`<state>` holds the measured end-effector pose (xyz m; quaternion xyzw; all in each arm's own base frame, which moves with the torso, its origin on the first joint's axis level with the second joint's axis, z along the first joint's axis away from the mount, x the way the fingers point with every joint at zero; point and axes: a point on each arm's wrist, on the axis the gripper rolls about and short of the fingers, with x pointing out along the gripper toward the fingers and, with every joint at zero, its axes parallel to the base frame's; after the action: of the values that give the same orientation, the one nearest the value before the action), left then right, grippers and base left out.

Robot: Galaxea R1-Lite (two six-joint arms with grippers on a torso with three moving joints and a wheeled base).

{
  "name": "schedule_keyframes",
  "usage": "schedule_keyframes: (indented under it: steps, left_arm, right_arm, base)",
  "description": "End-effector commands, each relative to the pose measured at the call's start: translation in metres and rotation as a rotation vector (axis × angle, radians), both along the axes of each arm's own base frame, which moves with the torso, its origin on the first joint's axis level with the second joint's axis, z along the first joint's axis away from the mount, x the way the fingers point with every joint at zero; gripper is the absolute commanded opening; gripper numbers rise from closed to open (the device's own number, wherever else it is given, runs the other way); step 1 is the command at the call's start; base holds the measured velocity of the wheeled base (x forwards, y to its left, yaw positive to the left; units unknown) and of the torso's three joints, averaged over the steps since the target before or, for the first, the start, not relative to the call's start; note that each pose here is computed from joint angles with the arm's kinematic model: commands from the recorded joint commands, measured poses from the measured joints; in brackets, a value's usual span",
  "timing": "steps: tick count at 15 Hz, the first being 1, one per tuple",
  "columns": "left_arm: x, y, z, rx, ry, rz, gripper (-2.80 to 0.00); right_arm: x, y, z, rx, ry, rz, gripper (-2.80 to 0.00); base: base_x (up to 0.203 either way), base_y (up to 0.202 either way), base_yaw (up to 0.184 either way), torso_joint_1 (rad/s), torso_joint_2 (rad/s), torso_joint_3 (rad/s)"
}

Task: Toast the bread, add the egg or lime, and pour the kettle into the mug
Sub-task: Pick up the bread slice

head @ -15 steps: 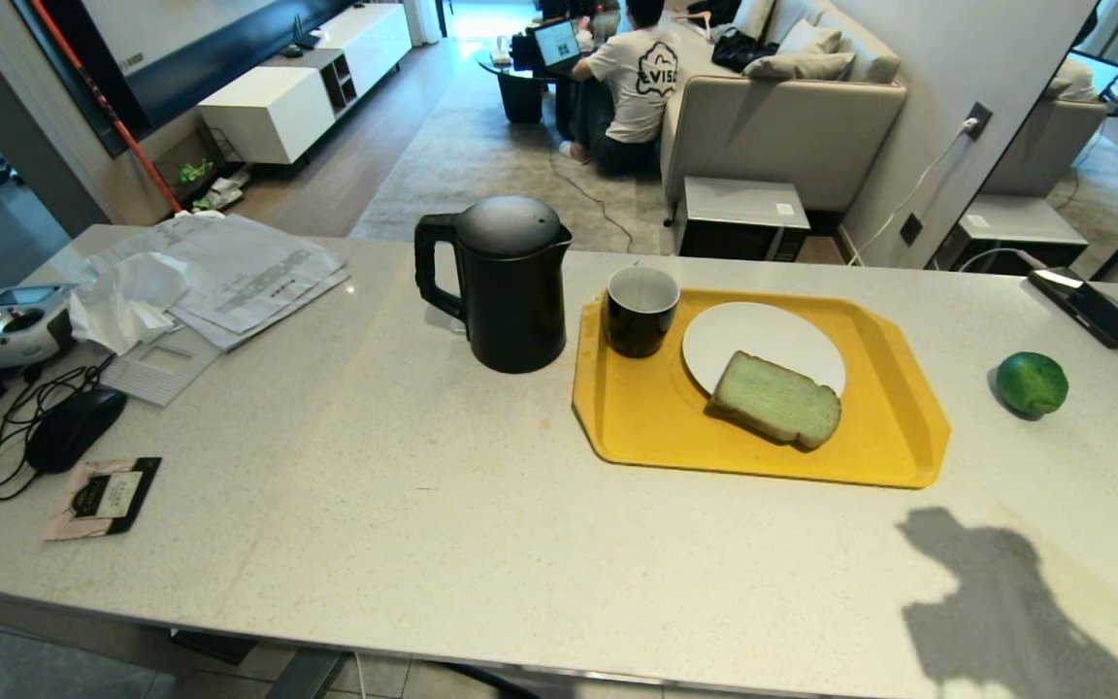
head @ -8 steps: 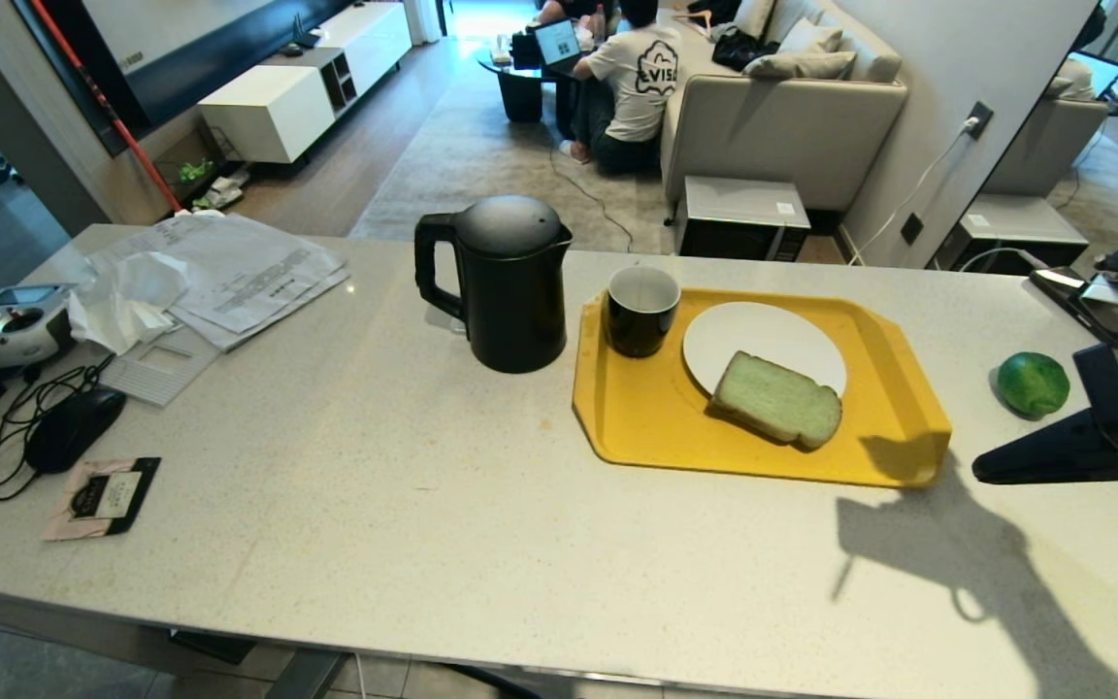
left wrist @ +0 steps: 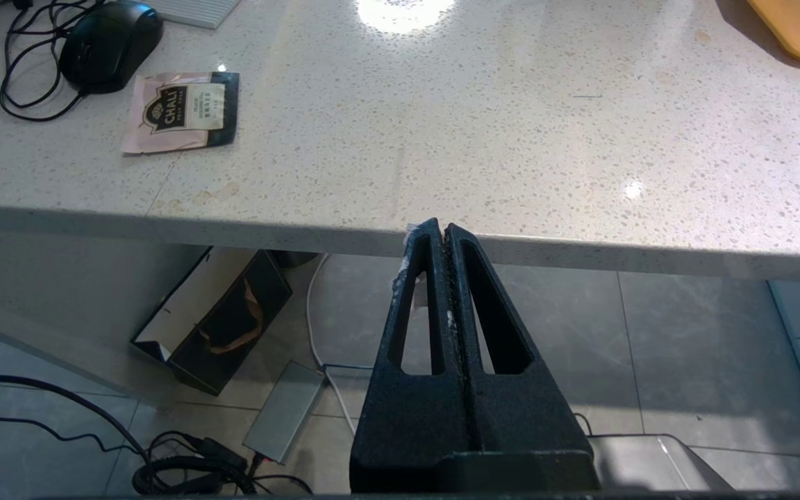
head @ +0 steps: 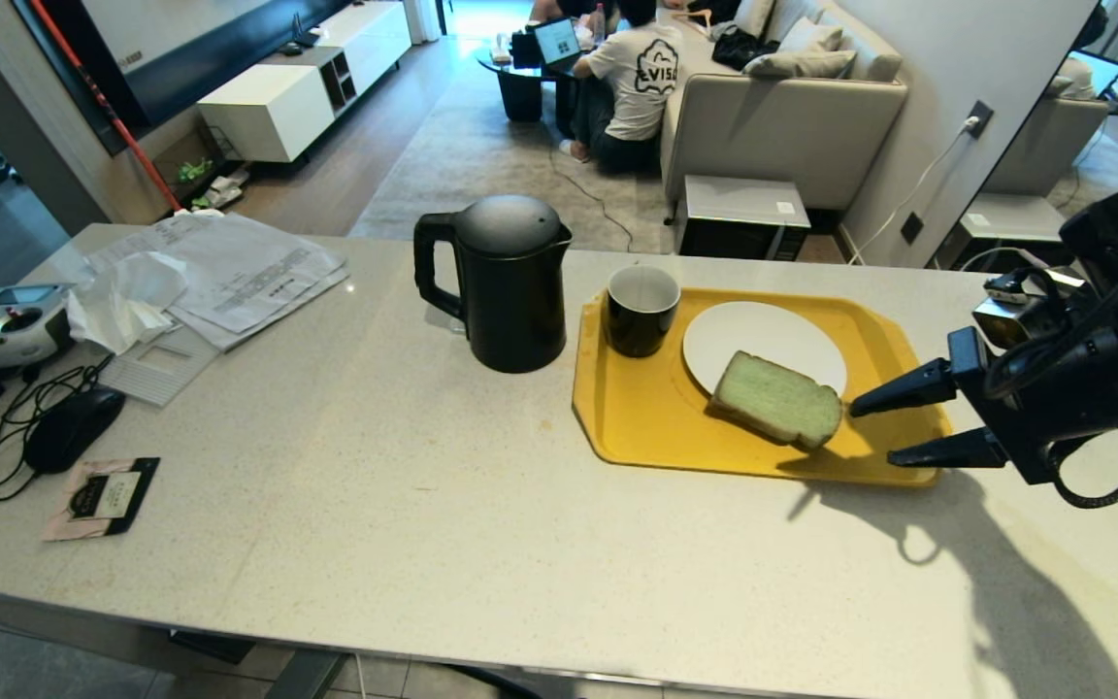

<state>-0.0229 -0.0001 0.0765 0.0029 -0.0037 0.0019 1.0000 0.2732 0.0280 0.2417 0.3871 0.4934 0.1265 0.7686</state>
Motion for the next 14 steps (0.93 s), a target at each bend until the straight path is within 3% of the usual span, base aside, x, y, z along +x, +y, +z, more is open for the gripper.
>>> schedule_keyframes:
  steps: [1, 6, 10, 14]
  left_arm:
    - [0.000, 0.000, 0.000, 0.000, 0.001, 0.001, -2.80]
    - [0.000, 0.000, 0.000, 0.000, 0.001, 0.001, -2.80]
    - [0.000, 0.000, 0.000, 0.000, 0.001, 0.001, -2.80]
    - [0.000, 0.000, 0.000, 0.000, 0.000, 0.001, -2.80]
  right_arm:
    - [0.023, -0.003, -0.026, 0.018, 0.056, -0.028, 0.00]
    - [0.057, -0.026, -0.052, 0.069, 0.014, -0.068, 0.00]
    - [0.069, -0.037, -0.061, 0.064, -0.031, -0.070, 0.00]
    - [0.074, -0.045, -0.072, 0.102, -0.034, -0.014, 0.00]
  base:
    - [0.000, 0.000, 0.000, 0.000, 0.00, 0.000]
    - [0.000, 0.000, 0.000, 0.000, 0.00, 0.000]
    - [0.000, 0.000, 0.000, 0.000, 0.00, 0.000]
    - [0.000, 0.000, 0.000, 0.000, 0.00, 0.000]
